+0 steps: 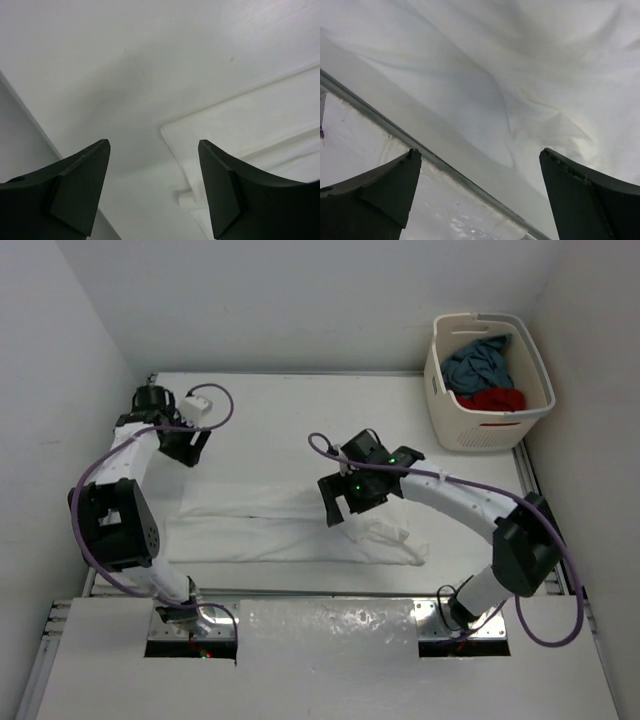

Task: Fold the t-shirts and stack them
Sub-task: Fold the other side of the tshirt into a rectangle

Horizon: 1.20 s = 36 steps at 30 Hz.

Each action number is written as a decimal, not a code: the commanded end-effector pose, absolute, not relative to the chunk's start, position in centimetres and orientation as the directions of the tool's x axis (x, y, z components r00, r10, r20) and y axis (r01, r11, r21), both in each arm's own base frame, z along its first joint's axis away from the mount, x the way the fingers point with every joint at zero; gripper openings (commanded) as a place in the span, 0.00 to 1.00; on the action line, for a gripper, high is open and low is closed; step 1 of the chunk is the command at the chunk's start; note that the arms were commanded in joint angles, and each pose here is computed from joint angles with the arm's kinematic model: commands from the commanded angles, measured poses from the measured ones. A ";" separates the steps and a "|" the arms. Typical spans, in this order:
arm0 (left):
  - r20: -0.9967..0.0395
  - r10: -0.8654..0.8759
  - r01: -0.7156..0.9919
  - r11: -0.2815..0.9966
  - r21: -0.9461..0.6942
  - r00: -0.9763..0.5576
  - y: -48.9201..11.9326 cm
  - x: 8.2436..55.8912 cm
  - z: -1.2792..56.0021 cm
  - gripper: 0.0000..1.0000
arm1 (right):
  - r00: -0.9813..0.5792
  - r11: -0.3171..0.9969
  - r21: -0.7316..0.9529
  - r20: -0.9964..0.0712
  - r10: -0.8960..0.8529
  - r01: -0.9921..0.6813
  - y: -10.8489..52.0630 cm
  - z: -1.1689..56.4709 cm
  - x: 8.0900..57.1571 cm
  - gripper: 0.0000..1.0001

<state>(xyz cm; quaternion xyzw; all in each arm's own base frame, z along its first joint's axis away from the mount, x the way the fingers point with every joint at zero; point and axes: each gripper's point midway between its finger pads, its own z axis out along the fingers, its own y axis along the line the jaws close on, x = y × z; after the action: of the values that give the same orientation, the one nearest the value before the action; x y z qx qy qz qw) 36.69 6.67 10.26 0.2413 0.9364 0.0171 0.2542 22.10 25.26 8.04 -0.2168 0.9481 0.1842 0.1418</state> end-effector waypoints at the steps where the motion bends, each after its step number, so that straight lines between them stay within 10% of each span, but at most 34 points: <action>1: -0.644 0.552 0.602 0.779 0.173 -0.530 -2.4 38.9 17.2 0.68 | -0.800 0.804 0.186 -0.363 -0.478 -0.565 21.6 11.2 22.1 0.99; 3: -0.661 0.611 0.688 0.699 0.193 -0.435 -7.7 37.9 18.4 0.63 | -0.881 0.880 0.202 -0.307 -0.360 -0.430 17.5 10.6 23.2 0.92; 4: -0.648 0.671 0.777 0.600 0.190 -0.360 -12.5 36.2 18.3 0.60 | -0.909 0.892 0.252 -0.286 -0.302 -0.376 16.6 10.5 23.3 0.68; 8: -0.578 0.796 0.931 0.327 0.164 -0.177 -22.1 30.3 15.4 0.44 | -0.947 0.936 0.270 -0.285 -0.146 -0.225 11.8 8.9 24.8 0.29; 12: -0.550 0.835 0.982 0.079 0.174 0.031 -30.0 24.3 12.9 0.39 | -0.954 0.926 0.335 -0.292 -0.071 -0.171 10.5 8.2 25.6 0.34; 18: -0.648 0.760 0.997 0.078 0.015 -0.050 -38.2 22.1 9.2 0.64 | -0.923 0.860 0.478 -0.385 0.024 -0.177 10.1 6.8 26.4 0.36; 24: -0.650 0.753 0.988 0.153 0.018 -0.104 -40.4 22.3 5.4 0.66 | -0.899 0.879 0.456 -0.431 0.080 -0.141 9.4 6.2 25.9 0.40; 36: -0.587 0.802 0.992 0.122 -0.012 -0.106 -39.5 20.1 1.8 0.42 | -0.926 0.855 0.501 -0.370 0.070 -0.135 10.0 5.2 22.8 0.44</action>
<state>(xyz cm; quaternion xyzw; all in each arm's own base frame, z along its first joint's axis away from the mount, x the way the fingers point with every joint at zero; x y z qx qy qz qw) 21.05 -38.48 1.82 0.6274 0.7198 -0.1973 0.2219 22.34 9.28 4.11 -0.0055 0.9538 0.2456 0.1732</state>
